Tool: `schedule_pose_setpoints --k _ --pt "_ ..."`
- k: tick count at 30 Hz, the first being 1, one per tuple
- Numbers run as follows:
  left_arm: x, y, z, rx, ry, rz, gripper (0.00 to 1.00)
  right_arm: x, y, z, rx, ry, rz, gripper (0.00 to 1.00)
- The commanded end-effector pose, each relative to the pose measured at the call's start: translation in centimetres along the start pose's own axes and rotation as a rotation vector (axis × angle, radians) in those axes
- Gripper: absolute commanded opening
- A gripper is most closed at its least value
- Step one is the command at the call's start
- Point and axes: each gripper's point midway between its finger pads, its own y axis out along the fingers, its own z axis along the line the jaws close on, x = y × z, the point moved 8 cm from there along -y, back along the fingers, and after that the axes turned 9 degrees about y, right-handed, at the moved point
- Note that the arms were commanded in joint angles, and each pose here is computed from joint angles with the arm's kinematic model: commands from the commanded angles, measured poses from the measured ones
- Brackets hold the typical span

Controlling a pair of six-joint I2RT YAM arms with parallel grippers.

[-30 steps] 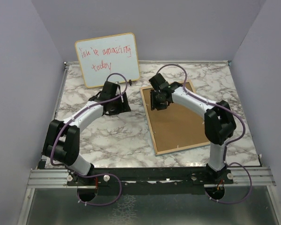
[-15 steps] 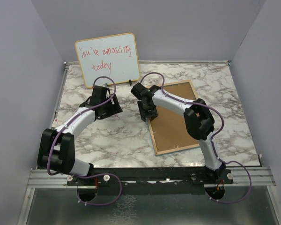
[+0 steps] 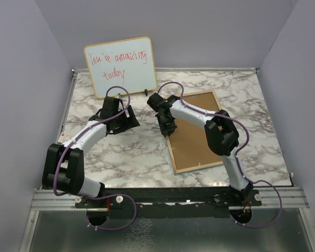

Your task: Put the photo into the frame

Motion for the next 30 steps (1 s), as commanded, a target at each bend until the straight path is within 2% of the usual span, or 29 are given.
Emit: schedule_pose_setpoints --k 1,5,9,13,19,22,26,30 --pt "-1.1 0.7 -0.2 -0.097 0.009 0.056 0.84 0.6 -0.1 0.8 0.042 -0.013 0.003 0.11" --pt "-2.3 0.9 -0.9 -0.221 0.015 0.105 0.85 1.9 -2.5 1.8 0.101 0.005 -0.041 0.01" --pt "-3.4 0.4 -2.3 -0.37 0.032 0.13 0.87 3.3 -6.1 3.0 0.209 0.037 -0.1 0.01" --pt "-4.3 -0.5 -4.2 -0.437 0.077 0.151 0.88 4.5 -9.7 4.4 0.334 0.095 -0.134 0.01" --pt "-3.6 -2.6 -5.9 -0.51 0.076 0.104 0.91 4.8 -11.8 5.9 0.471 0.171 -0.116 0.01" --pt "-3.6 -2.9 -6.2 -0.527 0.037 0.126 0.91 4.9 -13.0 6.3 0.521 0.211 -0.113 0.01" --pt "-4.1 -2.1 -6.3 -0.53 -0.029 0.197 0.83 4.7 -14.1 6.4 0.552 0.266 -0.094 0.01" --pt "-4.2 -1.9 -6.3 -0.523 -0.07 0.217 0.64 4.1 -14.5 6.3 0.58 0.313 -0.072 0.01"
